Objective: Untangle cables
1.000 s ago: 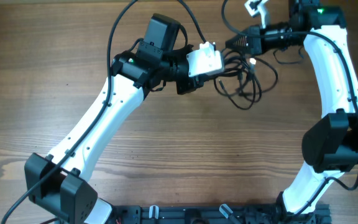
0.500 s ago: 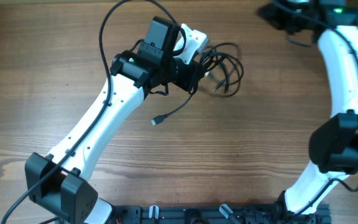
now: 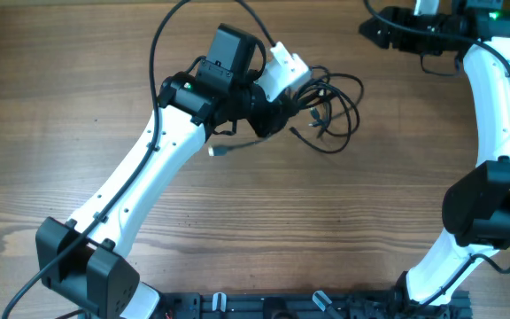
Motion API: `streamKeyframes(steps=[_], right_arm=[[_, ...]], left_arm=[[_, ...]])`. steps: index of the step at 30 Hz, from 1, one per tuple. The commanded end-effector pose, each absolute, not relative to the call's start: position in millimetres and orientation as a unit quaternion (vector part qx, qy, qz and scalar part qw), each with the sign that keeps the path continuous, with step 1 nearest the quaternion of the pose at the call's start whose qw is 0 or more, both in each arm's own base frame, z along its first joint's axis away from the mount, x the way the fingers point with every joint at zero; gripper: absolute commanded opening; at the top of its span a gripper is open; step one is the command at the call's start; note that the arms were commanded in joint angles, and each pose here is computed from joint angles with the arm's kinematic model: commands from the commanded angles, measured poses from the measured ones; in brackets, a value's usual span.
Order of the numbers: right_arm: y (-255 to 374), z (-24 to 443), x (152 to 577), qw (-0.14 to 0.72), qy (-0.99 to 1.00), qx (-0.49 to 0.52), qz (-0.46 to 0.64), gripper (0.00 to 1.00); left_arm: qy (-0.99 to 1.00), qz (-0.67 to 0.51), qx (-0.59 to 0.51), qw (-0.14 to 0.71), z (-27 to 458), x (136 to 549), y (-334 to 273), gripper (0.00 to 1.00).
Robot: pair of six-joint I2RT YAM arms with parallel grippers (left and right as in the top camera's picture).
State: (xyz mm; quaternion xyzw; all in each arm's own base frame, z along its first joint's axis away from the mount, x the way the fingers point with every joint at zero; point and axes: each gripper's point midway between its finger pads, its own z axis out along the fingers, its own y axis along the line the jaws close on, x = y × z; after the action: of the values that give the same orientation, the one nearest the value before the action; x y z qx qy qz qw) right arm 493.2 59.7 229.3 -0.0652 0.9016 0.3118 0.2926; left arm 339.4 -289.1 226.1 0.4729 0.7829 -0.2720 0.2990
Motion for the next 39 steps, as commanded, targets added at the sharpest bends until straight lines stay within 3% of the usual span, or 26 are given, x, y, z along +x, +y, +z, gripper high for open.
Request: streamKeyframes(steps=[1,8,14,22,39], right_arm=[[78,257,475,0.316,0.869,-0.16,0.346,0.82],[116,243,451,0.285,0.862,-0.252,0.334,0.84],[124,225,452,0.265,0.888,-0.258,0.273,0.7],[125,194,450,0.218,0.901,-0.247,0.281,0.55],[118,139,402,0.092,0.922,-0.239,0.29,0.6]], left_arm=[[0.653,-0.23,0.63,0.351,232,328,-300,0.04],[0.588,-0.199,0.673,0.402,245,337,-310,0.03],[0.576,-0.21,0.678,0.406,248,331,-318,0.04],[0.576,-0.21,0.678,0.406,248,331,-318,0.04],[0.579,-0.211,0.677,0.403,247,331,-318,0.04]])
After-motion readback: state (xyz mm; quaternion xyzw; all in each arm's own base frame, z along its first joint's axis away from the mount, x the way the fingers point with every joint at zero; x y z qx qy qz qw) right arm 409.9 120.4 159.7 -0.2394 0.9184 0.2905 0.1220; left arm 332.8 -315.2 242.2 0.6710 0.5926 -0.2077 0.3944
